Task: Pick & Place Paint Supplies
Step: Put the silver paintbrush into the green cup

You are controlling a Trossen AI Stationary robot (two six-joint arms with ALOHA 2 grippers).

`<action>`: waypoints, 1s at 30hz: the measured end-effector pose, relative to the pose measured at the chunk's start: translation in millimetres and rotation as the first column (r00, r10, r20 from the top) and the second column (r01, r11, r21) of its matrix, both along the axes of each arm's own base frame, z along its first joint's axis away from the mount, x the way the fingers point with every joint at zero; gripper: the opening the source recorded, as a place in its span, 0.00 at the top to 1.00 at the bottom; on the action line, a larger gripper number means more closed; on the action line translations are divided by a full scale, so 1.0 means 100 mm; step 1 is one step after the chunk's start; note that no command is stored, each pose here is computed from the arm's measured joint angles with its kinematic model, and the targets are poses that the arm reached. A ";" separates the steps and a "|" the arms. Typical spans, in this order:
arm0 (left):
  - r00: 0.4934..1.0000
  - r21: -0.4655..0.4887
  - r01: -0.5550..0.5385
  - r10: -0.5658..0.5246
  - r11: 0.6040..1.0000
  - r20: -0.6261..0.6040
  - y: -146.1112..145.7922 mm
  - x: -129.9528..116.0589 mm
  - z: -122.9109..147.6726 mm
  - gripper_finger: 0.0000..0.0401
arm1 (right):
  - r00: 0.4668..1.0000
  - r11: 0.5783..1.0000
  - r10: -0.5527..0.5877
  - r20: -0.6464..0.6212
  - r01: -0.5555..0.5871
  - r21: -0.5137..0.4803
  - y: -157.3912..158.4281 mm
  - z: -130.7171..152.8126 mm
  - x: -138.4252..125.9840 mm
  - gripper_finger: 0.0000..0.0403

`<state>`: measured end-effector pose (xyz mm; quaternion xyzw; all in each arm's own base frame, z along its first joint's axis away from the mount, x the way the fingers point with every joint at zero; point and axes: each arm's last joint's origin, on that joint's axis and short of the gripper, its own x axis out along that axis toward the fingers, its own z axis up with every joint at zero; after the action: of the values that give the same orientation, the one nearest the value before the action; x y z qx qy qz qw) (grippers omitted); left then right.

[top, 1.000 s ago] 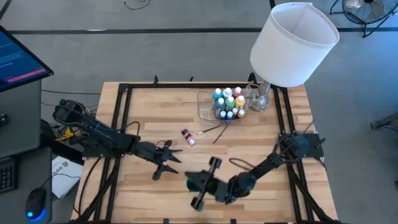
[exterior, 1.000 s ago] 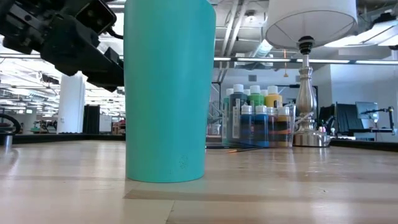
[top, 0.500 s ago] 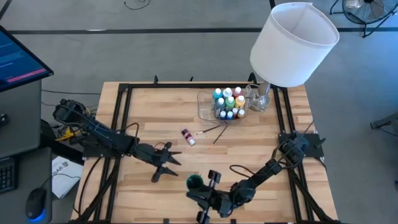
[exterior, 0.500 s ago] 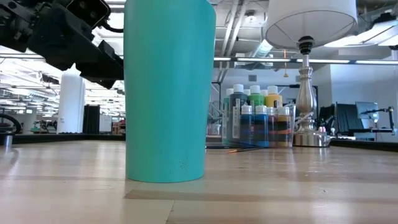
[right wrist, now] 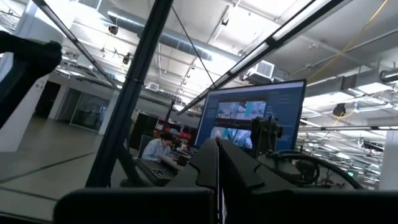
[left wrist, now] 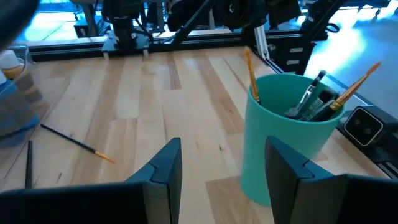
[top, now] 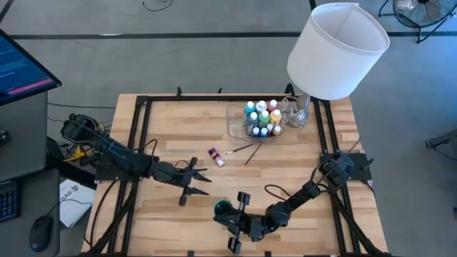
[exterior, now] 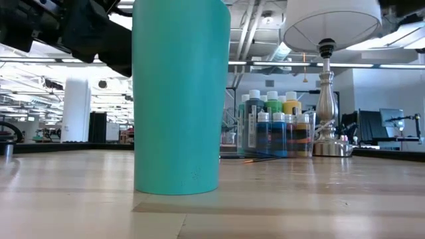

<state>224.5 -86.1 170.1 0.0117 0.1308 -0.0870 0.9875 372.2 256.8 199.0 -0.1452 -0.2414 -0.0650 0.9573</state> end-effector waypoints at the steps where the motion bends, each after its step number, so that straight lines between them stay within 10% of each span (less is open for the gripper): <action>1: 1.000 0.000 -0.004 0.004 1.000 0.001 0.01 0.00 0.00 0.70 | 1.000 1.000 -0.003 0.000 0.003 0.003 -0.02 0.00 0.01 1.00; 30: 0.997 -0.040 -0.061 0.058 0.997 -0.059 0.04 -0.16 -0.20 0.70 | 0.997 0.994 0.074 -0.015 -0.073 0.081 -0.42 -0.18 0.17 1.00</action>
<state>208.8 -82.0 149.7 -0.0154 0.1577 -0.0606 0.9855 389.7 214.8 181.2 -0.0985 -0.2351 -0.0381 0.9662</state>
